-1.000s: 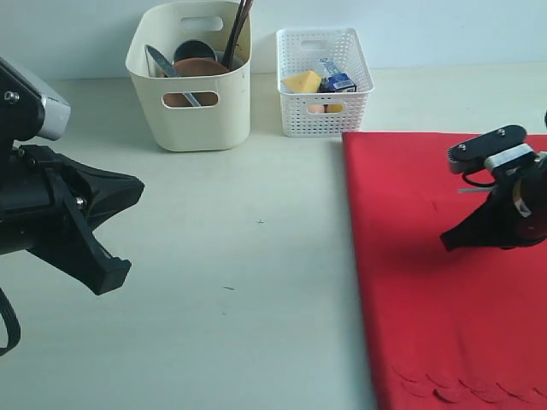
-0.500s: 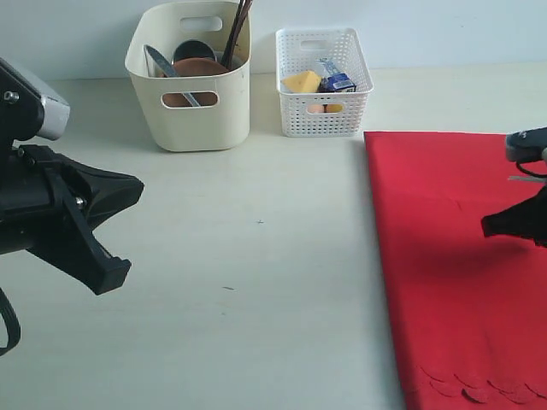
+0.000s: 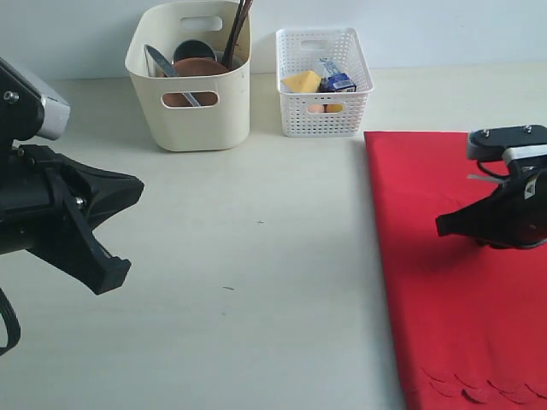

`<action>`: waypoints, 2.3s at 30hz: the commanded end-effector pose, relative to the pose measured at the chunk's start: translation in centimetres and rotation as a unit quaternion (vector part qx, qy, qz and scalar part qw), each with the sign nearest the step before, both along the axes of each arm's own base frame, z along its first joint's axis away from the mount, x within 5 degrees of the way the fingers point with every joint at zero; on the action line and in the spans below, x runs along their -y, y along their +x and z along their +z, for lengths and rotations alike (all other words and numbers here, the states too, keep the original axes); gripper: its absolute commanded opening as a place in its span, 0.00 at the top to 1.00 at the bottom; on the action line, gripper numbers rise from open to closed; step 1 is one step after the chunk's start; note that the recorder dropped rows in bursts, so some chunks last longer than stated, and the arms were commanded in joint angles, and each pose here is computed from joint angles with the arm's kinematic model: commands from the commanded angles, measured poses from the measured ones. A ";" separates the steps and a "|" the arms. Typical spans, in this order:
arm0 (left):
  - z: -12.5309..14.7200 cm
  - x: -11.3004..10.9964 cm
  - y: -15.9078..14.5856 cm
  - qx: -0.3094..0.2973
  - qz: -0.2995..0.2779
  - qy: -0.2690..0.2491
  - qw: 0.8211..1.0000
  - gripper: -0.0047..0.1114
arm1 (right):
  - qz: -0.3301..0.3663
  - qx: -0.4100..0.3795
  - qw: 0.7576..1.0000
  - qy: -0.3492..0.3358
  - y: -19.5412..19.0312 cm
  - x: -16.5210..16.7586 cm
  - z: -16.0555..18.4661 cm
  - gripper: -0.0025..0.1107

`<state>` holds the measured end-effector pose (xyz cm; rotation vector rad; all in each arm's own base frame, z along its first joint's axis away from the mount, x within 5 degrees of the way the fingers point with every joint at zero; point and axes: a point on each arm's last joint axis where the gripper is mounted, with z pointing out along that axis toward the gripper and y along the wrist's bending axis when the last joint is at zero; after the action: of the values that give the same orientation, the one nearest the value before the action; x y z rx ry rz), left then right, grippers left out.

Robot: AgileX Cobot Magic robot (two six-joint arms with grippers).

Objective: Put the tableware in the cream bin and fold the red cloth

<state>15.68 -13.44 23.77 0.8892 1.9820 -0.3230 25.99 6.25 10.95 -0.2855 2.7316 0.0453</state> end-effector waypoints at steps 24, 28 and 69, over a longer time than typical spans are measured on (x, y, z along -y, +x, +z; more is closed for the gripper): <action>-0.1 -0.2 -0.1 -0.008 0.005 0.003 1.000 0.95 | -0.005 0.072 0.997 -0.028 10.4 0.2 4.3 0.98; -0.1 -0.2 -0.1 -0.007 0.004 0.004 1.000 0.95 | -0.050 0.077 0.996 -0.009 7.9 2.8 3.2 0.98; -0.1 -0.2 -0.1 -0.004 0.002 0.005 1.000 0.95 | -0.066 0.129 0.989 -0.022 18.5 2.4 11.2 0.98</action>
<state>15.60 -13.33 23.57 0.9001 2.0056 -0.3120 45.43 4.00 19.86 -0.1409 2.4930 -0.1111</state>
